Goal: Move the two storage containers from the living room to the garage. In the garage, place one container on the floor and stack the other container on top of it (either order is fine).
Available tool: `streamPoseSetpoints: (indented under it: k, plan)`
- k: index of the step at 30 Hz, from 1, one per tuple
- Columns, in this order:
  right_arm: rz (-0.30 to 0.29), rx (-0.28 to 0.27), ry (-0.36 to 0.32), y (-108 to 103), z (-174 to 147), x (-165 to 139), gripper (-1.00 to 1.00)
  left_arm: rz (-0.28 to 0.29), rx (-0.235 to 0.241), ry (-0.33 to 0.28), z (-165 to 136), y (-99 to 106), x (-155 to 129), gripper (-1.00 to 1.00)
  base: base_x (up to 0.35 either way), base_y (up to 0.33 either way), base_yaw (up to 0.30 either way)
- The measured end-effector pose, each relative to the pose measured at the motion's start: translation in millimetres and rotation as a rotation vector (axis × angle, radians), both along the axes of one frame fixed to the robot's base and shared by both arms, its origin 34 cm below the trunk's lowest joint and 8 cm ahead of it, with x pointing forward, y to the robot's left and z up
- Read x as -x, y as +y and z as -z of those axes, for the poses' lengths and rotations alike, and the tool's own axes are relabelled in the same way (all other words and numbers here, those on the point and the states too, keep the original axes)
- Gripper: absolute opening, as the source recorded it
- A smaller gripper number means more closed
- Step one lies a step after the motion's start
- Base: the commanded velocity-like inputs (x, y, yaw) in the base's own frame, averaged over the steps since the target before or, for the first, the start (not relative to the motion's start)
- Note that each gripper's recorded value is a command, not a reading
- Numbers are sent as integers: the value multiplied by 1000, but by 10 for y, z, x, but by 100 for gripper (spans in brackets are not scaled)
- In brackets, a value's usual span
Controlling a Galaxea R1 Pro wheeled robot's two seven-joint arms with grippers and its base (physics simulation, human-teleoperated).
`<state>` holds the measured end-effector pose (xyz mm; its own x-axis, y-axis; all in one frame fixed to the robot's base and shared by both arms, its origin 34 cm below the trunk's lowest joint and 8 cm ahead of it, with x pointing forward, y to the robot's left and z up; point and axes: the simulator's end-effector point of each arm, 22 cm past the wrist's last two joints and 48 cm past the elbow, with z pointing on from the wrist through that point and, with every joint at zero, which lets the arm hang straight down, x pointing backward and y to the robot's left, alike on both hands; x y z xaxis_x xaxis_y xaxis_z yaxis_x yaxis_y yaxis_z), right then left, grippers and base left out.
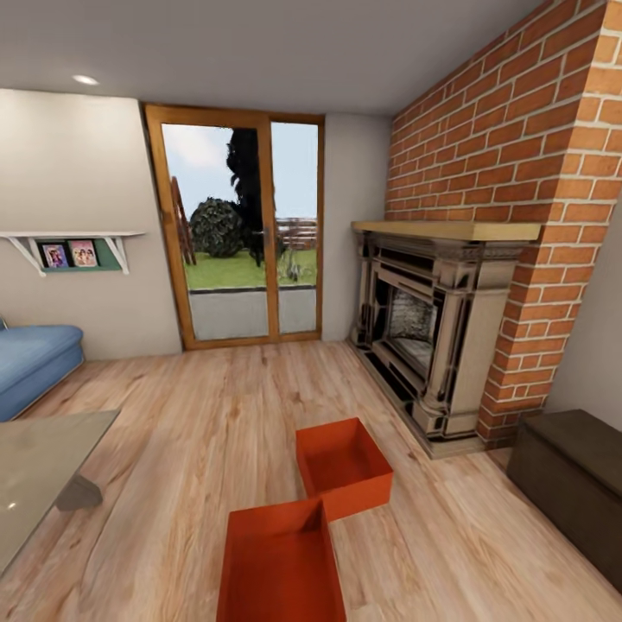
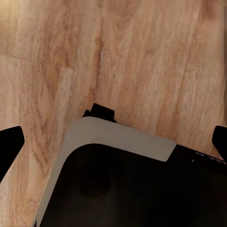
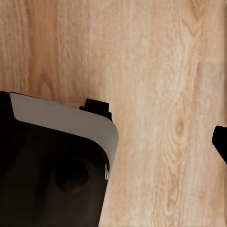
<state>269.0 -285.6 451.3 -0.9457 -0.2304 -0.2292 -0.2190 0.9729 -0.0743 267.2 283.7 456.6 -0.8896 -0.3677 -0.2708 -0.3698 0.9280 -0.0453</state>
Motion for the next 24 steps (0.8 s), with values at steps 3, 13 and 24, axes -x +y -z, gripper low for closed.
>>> streamPoseSetpoints:
  k: [3, 13, 24]
  plan:
    - [1, 1, 0, -5, 0, 0, 100, 0, 0, 0, 0, 0, 0, 100, 321, 0, 0]
    - [2, 1, 0, -8, 0, -2, 100, 0, 0, 0, 0, 0, 0, 100, 304, 0, 3]
    - [3, 1, -2, -18, 0, -7, 100, 1, 0, 0, 1, 1, -2, 100, 38, 0, 224]
